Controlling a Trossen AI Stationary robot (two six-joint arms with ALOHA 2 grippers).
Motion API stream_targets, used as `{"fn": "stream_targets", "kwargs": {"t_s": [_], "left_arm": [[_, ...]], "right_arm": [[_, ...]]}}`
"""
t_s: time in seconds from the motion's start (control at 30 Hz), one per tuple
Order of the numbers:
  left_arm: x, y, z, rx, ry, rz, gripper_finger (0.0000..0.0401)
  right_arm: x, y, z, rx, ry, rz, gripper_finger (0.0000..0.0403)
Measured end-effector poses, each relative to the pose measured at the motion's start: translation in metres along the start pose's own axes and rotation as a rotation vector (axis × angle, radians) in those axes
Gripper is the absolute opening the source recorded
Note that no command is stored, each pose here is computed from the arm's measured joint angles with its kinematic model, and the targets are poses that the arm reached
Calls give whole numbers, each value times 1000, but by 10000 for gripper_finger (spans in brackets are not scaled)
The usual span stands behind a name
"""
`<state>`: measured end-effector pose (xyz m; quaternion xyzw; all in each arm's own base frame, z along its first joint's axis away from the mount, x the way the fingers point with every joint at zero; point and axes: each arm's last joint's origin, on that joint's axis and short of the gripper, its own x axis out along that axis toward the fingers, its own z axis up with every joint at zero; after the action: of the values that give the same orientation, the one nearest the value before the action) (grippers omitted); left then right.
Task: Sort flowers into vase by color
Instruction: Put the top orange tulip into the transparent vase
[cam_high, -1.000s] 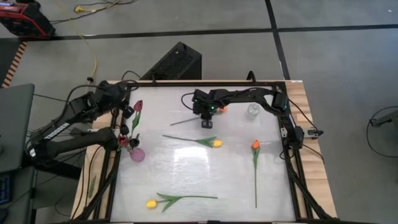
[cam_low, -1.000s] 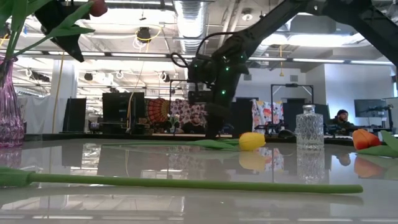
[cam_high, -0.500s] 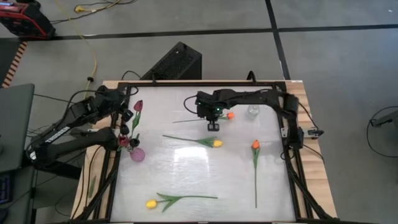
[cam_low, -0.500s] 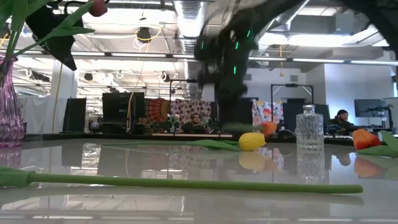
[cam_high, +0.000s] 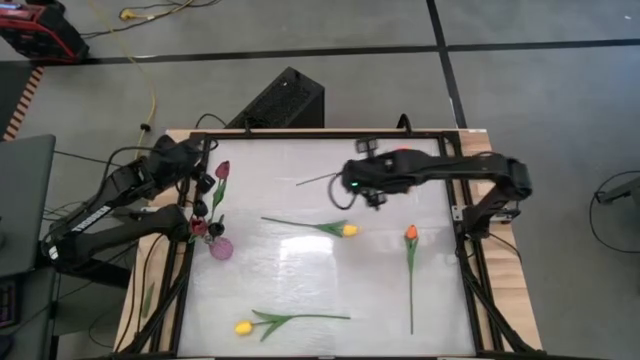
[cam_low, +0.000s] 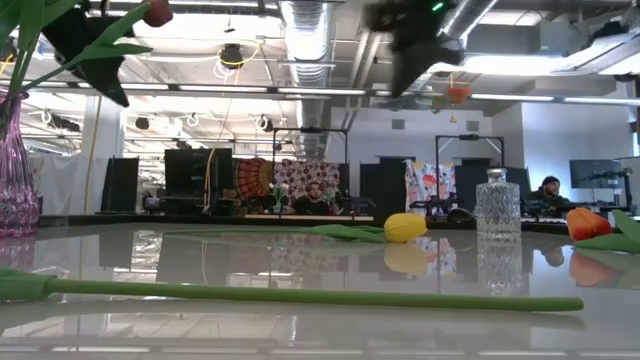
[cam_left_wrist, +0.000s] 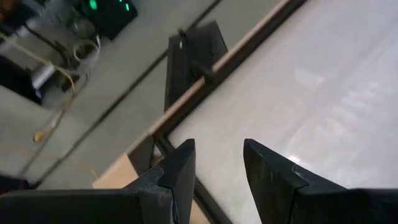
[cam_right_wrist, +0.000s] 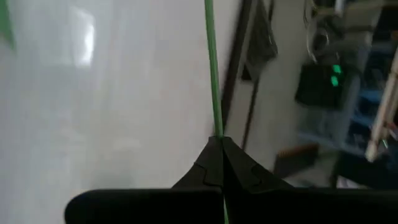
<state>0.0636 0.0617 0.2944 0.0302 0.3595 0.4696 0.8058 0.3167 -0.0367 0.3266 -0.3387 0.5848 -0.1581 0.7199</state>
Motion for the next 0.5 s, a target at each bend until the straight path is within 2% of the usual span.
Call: {"fn": "stream_targets", "kwargs": {"t_s": [0.13,0.27,0.5], "left_arm": [[0,1,9,8,-81,16,125],[0,2,13,6,-120,37,125],[0,3,14,-1,-124,39,125]], "right_arm": [[-23,-7,-31,-56,96,-23,16],[-34,-12,-58,-248,221,-19,16],[-26,-21,-80,-483,369,32,16]]}}
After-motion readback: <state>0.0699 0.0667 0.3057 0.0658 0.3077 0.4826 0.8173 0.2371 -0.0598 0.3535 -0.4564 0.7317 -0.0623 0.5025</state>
